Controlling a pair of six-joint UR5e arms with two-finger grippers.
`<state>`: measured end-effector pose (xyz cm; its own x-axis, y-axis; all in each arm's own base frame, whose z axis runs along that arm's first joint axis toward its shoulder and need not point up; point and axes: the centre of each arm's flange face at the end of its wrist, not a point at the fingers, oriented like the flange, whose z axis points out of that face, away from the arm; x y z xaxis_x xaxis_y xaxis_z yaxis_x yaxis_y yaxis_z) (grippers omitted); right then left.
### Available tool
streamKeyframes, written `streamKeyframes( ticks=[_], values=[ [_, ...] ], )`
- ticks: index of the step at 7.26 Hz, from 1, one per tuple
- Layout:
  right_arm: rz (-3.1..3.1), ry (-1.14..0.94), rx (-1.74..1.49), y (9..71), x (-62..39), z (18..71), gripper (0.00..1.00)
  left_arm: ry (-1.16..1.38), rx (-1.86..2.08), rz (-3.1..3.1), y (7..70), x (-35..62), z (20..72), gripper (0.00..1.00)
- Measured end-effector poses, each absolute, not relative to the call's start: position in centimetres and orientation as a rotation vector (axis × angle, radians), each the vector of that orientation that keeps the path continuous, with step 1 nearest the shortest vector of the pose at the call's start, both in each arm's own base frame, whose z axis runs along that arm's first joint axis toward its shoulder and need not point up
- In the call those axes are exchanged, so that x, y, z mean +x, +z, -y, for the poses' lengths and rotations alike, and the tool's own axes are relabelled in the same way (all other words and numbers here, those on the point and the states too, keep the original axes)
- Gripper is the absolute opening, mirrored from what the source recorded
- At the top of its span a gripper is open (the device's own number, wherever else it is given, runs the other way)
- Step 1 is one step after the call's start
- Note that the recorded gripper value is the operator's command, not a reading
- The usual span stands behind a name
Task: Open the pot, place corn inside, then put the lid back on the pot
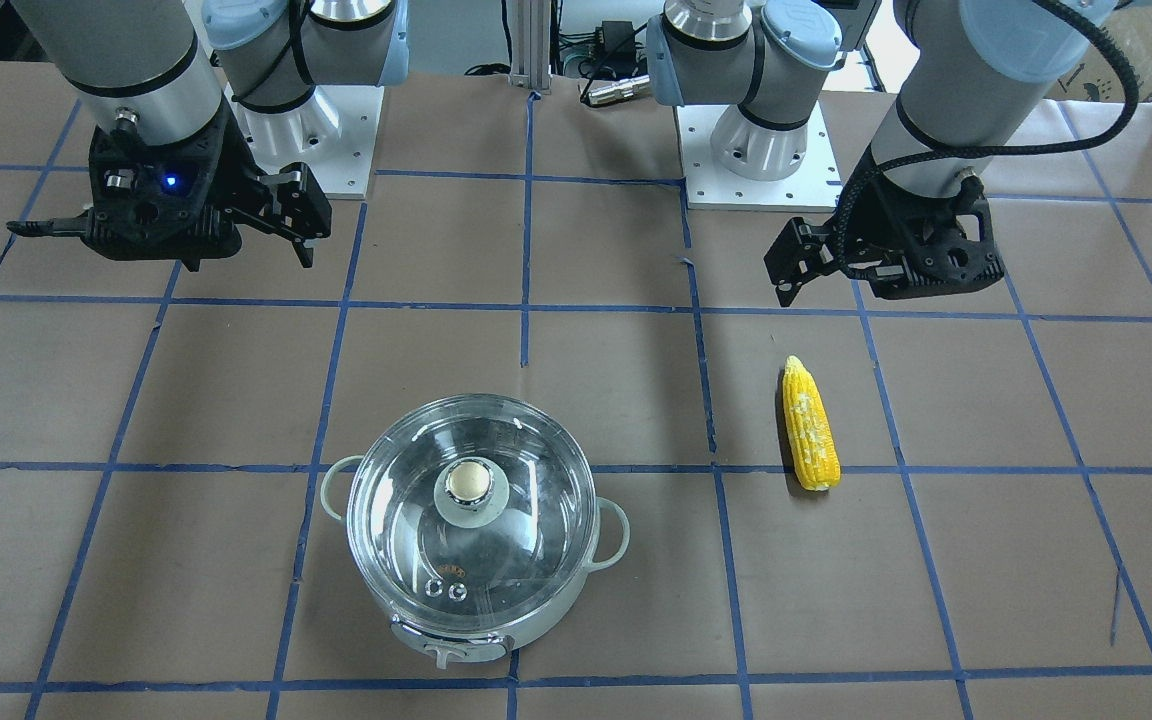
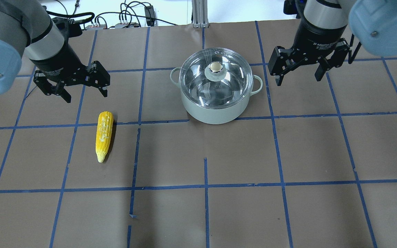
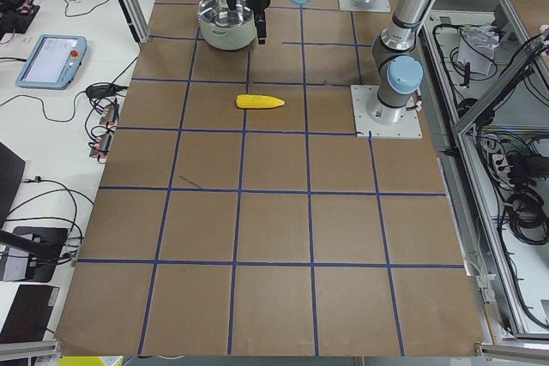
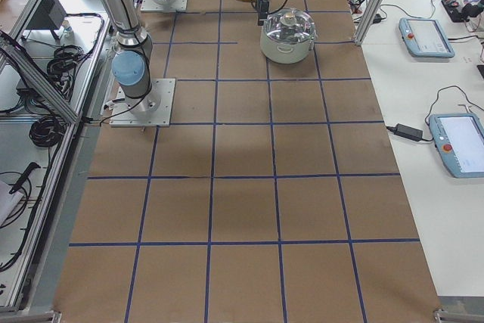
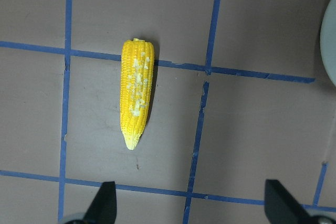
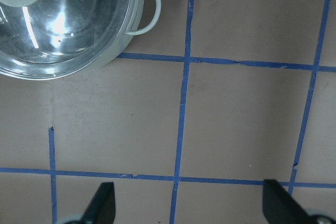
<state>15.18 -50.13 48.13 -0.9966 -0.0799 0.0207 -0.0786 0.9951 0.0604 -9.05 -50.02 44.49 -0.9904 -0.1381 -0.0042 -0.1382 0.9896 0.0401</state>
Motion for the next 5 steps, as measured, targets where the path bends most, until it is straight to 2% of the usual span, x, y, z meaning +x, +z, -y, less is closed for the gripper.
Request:
streamKeyframes(
  ticks=[5],
  values=[
    [3.112, -0.096, 0.125, 47.9, 15.22, 50.36, 1.0, 0.065, -0.218, -3.132, 44.42, -9.05, 49.97, 1.0]
  ],
)
